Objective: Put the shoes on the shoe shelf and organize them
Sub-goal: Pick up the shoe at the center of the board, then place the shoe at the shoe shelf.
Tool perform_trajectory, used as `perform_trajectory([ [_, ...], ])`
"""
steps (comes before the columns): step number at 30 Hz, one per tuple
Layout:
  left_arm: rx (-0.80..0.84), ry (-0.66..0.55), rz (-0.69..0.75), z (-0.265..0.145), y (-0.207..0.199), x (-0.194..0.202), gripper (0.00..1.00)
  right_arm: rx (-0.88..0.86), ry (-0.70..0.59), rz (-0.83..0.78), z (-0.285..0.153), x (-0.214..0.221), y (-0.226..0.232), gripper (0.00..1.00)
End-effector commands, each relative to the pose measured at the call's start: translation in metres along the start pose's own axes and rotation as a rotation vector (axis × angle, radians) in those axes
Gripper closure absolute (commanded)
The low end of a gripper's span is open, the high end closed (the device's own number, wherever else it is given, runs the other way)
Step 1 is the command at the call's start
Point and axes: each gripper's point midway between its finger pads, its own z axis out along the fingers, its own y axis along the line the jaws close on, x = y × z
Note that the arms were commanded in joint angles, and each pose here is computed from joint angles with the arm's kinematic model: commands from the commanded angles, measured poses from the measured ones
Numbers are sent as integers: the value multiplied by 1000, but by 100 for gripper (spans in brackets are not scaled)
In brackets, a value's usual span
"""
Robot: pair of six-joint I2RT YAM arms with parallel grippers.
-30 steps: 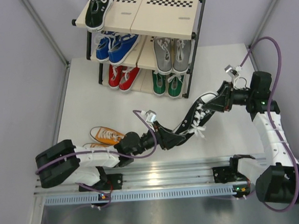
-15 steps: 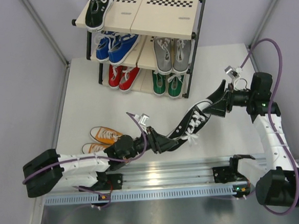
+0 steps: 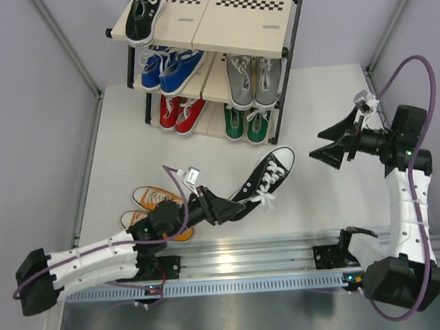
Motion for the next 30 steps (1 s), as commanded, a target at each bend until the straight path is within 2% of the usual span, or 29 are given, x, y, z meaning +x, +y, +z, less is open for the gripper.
perform_trajectory([
  [1,114,-153,38,-16,-58,-54,100,74,-21,-59,-14,7,-15,1],
  [6,105,-203,94,-31,-89,-88,100,124,-4,-54,-14,30,-33,1],
  [11,128,-226,111,-31,-121,-110,100,143,10,-57,-16,37,-36,1],
  [15,145,-253,186,-30,-151,-135,100,150,17,-69,-16,41,-35,1],
  [19,167,-317,226,-32,-188,-174,100,148,11,-75,-16,42,-33,1],
  [22,137,-360,236,-22,-193,-201,100,151,7,-69,-16,42,-34,1],
  [23,156,-396,248,-27,-206,-221,100,149,8,-61,-15,43,-34,1],
  [26,110,-463,223,-16,-198,-259,100,150,10,-60,-15,44,-34,1],
  [27,143,-480,209,-19,-209,-271,100,152,11,-63,-16,44,-34,0],
  [29,111,-527,198,-15,-198,-299,100,151,12,-70,-16,44,-33,1],
  [30,141,-545,181,-19,-209,-311,100,152,9,-75,-16,43,-32,1],
])
